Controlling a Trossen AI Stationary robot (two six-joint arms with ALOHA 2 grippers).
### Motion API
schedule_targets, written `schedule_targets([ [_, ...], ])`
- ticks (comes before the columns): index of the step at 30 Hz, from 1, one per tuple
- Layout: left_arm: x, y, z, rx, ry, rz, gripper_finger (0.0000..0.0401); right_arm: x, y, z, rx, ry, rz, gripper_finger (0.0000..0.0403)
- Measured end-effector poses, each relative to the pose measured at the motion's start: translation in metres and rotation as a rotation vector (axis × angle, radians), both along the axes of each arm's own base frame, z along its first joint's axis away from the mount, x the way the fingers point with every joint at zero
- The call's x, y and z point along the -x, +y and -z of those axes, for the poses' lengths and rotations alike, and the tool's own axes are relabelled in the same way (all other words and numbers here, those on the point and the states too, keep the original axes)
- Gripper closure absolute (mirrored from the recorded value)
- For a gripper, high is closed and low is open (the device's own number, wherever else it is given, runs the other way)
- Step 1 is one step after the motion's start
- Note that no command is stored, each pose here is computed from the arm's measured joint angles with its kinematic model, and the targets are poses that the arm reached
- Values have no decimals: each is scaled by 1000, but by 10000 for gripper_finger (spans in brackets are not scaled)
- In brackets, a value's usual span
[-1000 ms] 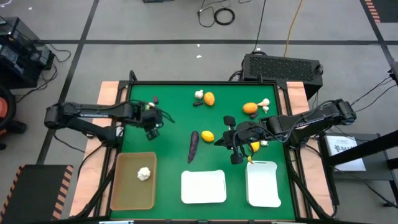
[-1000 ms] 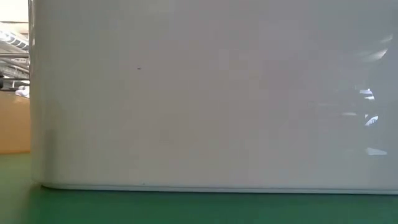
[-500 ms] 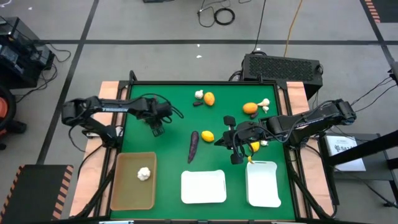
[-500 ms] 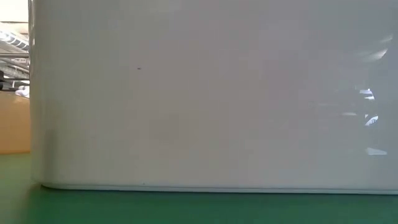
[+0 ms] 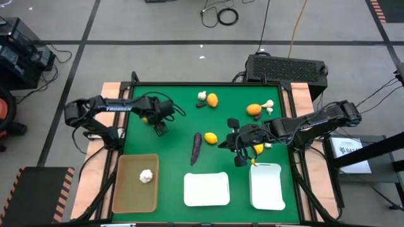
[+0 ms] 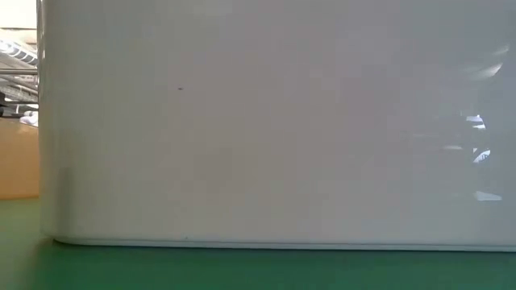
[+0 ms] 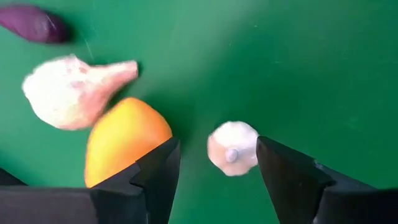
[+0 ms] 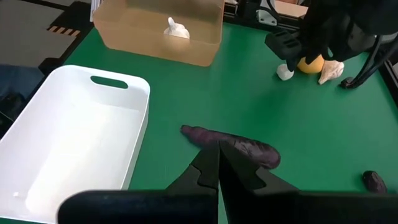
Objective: Sort produce into baskets
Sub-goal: Put the garlic into the orange bin
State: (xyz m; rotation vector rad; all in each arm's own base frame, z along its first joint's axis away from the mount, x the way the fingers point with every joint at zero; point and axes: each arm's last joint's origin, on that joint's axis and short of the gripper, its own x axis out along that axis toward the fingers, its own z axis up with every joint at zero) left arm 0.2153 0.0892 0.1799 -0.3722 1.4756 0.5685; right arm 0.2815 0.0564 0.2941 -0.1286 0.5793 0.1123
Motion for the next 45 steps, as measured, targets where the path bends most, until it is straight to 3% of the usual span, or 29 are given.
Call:
schedule_targets([
  [14, 2, 2, 1, 28, 4, -19, 189, 0, 0, 1, -20, 5, 14, 403],
  [31, 2, 1, 5, 60, -25, -17, 282, 0, 0, 1, -18, 6, 12, 403],
  [45, 2, 1, 5, 61, -24, -16, 388, 0, 0, 1, -18, 5, 12, 403],
])
